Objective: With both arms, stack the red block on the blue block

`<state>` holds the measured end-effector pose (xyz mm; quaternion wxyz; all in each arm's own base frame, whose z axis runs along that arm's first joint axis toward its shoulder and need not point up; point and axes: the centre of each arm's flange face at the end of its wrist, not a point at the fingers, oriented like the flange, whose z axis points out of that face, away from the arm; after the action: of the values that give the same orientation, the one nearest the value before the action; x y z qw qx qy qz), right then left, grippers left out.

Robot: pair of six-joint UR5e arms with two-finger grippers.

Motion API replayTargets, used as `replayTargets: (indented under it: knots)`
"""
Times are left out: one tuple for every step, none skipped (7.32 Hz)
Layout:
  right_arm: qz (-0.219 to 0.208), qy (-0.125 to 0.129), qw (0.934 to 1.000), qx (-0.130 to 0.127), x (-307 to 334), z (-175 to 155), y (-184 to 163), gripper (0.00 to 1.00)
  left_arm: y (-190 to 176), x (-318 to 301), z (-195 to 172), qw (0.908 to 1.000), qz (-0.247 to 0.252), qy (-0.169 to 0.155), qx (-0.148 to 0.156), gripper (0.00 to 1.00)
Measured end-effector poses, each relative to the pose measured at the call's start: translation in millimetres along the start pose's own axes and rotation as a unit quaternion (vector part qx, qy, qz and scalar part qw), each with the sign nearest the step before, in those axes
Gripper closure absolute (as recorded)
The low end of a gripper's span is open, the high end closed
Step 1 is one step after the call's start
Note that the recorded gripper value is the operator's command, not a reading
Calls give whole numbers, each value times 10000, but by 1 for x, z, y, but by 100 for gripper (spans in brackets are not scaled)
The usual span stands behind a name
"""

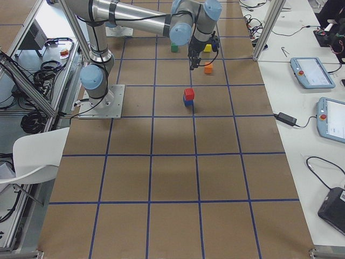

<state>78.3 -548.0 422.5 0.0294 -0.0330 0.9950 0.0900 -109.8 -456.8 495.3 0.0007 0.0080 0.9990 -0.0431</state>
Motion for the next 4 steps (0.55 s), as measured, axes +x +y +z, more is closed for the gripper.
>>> replayTargets:
  knots:
    - [49, 63, 9999, 112, -32, -14, 16, 0, 0, 0, 0, 10000, 1, -1, 0, 0]
    - [75, 100, 9996, 235, -54, -26, 32, 0, 0, 0, 0, 10000, 5, 0, 2, 0]
    - [158, 110, 9994, 303, -64, -31, 40, 0, 0, 0, 0, 10000, 10, 1, 6, 0]
    - [442, 107, 9984, 343, -69, -36, 47, 0, 0, 0, 0, 10000, 10, 1, 6, 0]
